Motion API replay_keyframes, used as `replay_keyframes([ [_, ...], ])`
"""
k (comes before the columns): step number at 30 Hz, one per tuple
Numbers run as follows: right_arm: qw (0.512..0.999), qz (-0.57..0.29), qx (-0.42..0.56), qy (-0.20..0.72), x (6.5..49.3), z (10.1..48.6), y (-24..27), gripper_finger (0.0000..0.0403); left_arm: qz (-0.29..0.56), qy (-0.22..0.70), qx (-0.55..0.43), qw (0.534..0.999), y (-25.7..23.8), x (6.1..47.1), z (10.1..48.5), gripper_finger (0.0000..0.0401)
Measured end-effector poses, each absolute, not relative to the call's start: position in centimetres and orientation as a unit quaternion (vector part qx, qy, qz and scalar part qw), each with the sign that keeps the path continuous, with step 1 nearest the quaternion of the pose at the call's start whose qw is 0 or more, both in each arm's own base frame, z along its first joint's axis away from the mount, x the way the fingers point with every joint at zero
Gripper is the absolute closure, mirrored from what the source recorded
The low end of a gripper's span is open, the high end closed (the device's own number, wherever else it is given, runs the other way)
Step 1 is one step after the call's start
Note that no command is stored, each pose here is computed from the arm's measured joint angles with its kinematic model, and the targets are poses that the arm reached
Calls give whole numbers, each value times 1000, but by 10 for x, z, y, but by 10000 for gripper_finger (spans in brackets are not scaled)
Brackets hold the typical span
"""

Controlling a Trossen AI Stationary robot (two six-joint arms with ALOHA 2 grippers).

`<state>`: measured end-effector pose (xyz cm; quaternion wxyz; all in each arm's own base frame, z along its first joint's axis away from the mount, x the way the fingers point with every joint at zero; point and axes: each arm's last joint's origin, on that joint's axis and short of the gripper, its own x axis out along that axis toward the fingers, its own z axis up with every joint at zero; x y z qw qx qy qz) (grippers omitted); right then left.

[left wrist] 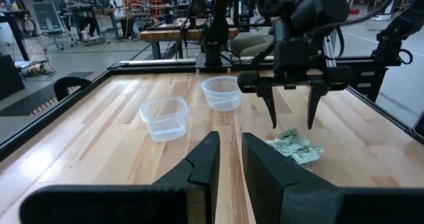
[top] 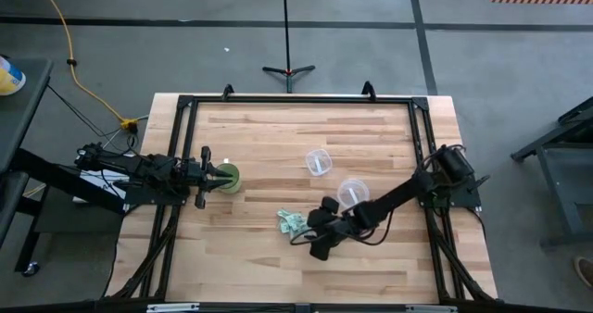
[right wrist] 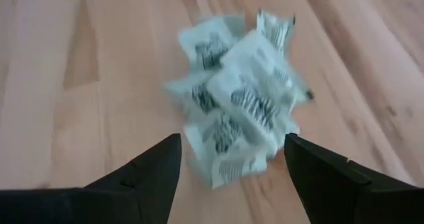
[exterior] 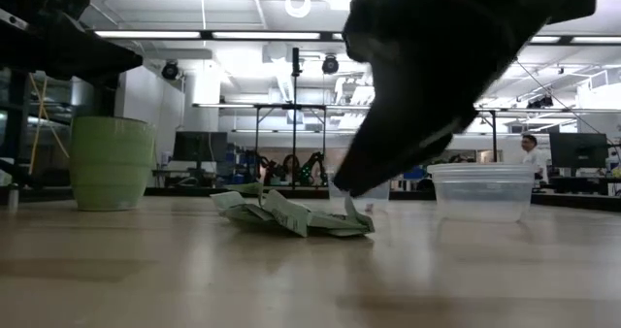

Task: Pick and place Stevia / Truvia into bins
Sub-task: Put the stevia packet into the bottom transparent container

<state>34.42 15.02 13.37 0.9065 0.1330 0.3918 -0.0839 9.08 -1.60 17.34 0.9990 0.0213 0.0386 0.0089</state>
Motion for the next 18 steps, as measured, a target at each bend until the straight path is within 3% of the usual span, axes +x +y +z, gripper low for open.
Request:
replay_keyframes([
  [18,901,-108,134,398,345,119,151,144,9,39,21,999,-16,91,173,302],
])
